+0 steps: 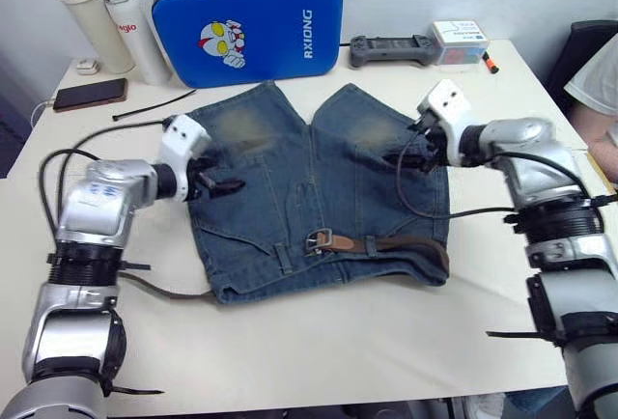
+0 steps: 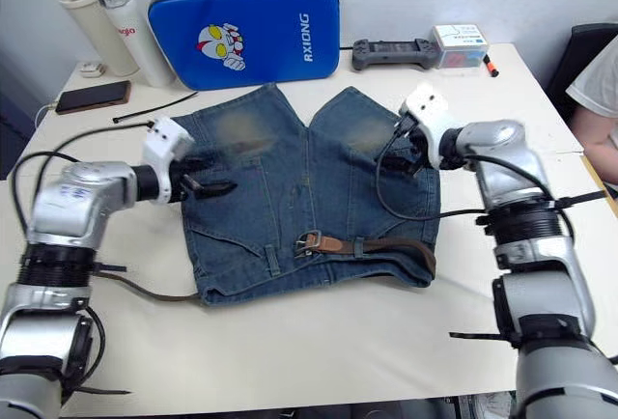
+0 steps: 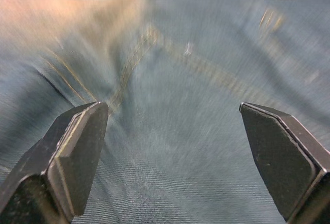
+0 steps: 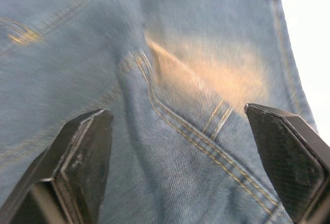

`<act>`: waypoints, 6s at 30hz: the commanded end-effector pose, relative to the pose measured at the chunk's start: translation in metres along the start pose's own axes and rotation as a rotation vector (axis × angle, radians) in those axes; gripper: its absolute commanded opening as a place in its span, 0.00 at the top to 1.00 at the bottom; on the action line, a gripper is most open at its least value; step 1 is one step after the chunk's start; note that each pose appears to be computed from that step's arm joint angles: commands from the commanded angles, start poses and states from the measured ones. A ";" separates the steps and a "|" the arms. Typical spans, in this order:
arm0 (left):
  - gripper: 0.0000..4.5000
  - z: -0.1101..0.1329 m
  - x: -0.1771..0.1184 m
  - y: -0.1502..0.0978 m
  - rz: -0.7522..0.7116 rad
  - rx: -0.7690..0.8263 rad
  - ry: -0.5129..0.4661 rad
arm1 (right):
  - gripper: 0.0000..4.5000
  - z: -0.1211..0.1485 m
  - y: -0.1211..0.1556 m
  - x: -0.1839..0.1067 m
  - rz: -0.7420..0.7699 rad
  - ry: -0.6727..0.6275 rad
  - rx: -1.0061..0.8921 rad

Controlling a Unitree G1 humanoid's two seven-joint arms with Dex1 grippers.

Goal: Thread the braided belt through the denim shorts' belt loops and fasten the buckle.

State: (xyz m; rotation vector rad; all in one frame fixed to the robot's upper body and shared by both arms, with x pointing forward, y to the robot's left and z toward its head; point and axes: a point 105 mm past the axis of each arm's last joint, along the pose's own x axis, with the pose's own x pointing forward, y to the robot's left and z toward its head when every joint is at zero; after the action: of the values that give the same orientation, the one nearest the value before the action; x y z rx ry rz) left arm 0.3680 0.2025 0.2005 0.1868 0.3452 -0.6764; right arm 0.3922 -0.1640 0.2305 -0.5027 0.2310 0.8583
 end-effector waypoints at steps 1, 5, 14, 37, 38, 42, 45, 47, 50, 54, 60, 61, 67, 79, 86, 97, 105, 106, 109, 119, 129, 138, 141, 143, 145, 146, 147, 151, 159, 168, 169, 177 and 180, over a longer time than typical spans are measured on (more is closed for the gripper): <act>0.00 0.019 -0.042 0.000 0.008 -0.073 -0.075 | 0.01 0.021 0.047 -0.023 0.263 -0.050 -0.065; 0.00 0.002 -0.082 0.006 0.096 -0.251 -0.048 | 0.01 0.024 0.089 -0.041 0.484 -0.053 -0.069; 0.00 -0.026 -0.163 0.013 0.374 -0.410 -0.075 | 0.01 0.034 0.127 -0.056 0.767 -0.140 -0.122; 0.00 -0.119 -0.189 0.047 0.850 -0.738 0.005 | 0.01 0.036 0.122 -0.021 0.710 -0.056 -0.186; 0.00 -0.113 -0.180 0.050 0.826 -0.735 -0.001 | 0.01 0.035 0.122 -0.022 0.705 -0.054 -0.183; 0.00 -0.102 -0.154 0.058 0.777 -0.746 0.031 | 0.01 0.037 0.121 -0.022 0.666 -0.056 -0.175; 0.00 -0.109 -0.134 0.059 0.759 -0.751 0.122 | 0.01 0.036 0.119 -0.023 0.629 -0.050 -0.174; 0.00 -0.119 -0.125 0.058 0.759 -0.758 0.192 | 0.01 0.033 0.117 -0.024 0.600 -0.046 -0.173; 0.18 -0.127 -0.121 0.062 0.790 -0.705 0.266 | 0.00 0.028 0.115 -0.029 0.559 -0.043 -0.164; 0.58 -0.118 -0.123 0.078 0.850 -0.605 0.241 | 0.00 0.022 0.113 -0.036 0.521 -0.035 -0.160; 0.99 -0.001 -0.089 0.065 0.663 -0.028 -0.129 | 0.00 0.017 0.110 -0.041 0.510 -0.009 -0.145; 0.99 0.021 -0.080 0.048 0.583 0.066 -0.195 | 0.00 0.019 0.109 -0.043 0.511 -0.008 -0.150; 0.99 0.041 -0.049 -0.014 0.311 0.665 -0.107 | 0.00 0.042 0.086 -0.034 0.355 -0.071 -0.250; 0.99 0.043 0.000 -0.072 -0.130 1.000 -0.154 | 0.00 0.055 0.115 -0.002 0.350 -0.172 -0.465; 0.99 0.053 0.008 -0.079 -0.235 1.066 -0.167 | 0.00 0.059 0.112 -0.001 0.307 -0.187 -0.449; 0.99 0.052 0.017 -0.090 -0.277 1.051 -0.175 | 0.00 0.072 0.109 0.009 0.207 -0.232 -0.447; 0.99 0.046 0.020 -0.081 -0.270 1.067 -0.138 | 0.00 0.075 0.072 -0.006 0.084 -0.156 -0.555; 0.99 0.047 0.020 -0.081 -0.273 1.065 -0.141 | 0.00 0.074 0.073 -0.004 0.093 -0.153 -0.572; 0.99 0.049 0.024 -0.084 -0.280 1.066 -0.149 | 0.00 0.069 0.088 0.007 0.149 -0.168 -0.602; 1.00 0.050 0.030 -0.090 -0.292 1.038 -0.165 | 0.12 0.070 0.096 0.023 0.169 -0.204 -0.610; 1.00 0.055 0.030 -0.081 -0.255 0.915 -0.183 | 0.98 0.064 0.088 0.030 0.163 -0.195 -0.617; 0.18 0.075 -0.036 -0.082 -0.391 0.016 -0.182 | 1.00 0.069 0.081 0.035 0.081 -0.217 -0.753; 0.01 0.071 -0.060 -0.093 -0.478 -0.156 -0.142 | 1.00 0.063 0.074 0.038 0.032 -0.208 -0.856; 0.01 0.066 -0.061 -0.089 -0.502 -0.253 -0.147 | 1.00 0.066 0.073 0.039 0.011 -0.237 -0.899; 0.01 0.058 -0.061 -0.098 -0.593 -0.354 -0.155 | 1.00 0.070 0.073 0.038 -0.013 -0.277 -0.934; 0.01 0.051 -0.058 -0.108 -0.644 -0.399 -0.152 | 1.00 0.073 0.074 0.037 -0.022 -0.300 -0.950; 0.01 0.046 -0.057 -0.119 -0.668 -0.422 -0.154 | 1.00 0.075 0.075 0.037 -0.029 -0.320 -0.963; 0.01 0.038 -0.027 -0.135 -0.549 -0.683 -0.229 | 1.00 0.080 0.082 0.035 -0.028 -0.371 -0.990; 0.01 0.055 0.001 -0.118 -0.272 -1.095 -0.430 | 1.00 0.079 0.090 0.028 -0.025 -0.396 -1.000; 0.01 0.037 0.010 -0.107 -0.155 -1.239 -0.374 | 1.00 0.079 0.089 0.021 -0.046 -0.385 -0.979; 0.01 0.036 0.010 -0.107 -0.151 -1.247 -0.373 | 1.00 0.079 0.089 0.021 -0.046 -0.384 -0.978; 0.48 0.042 0.019 -0.106 -0.173 -1.296 -0.358 | 1.00 0.080 0.097 0.016 -0.026 -0.408 -0.972; 0.80 0.046 0.020 -0.108 -0.185 -1.298 -0.357 | 1.00 0.080 0.100 0.016 -0.012 -0.418 -0.962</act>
State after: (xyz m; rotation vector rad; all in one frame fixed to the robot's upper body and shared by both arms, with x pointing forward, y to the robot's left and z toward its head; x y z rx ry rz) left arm 0.3273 0.0968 0.2209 -1.1960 0.4186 -0.5142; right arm 0.3358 -0.0600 0.2437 -1.2059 -0.5237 1.0183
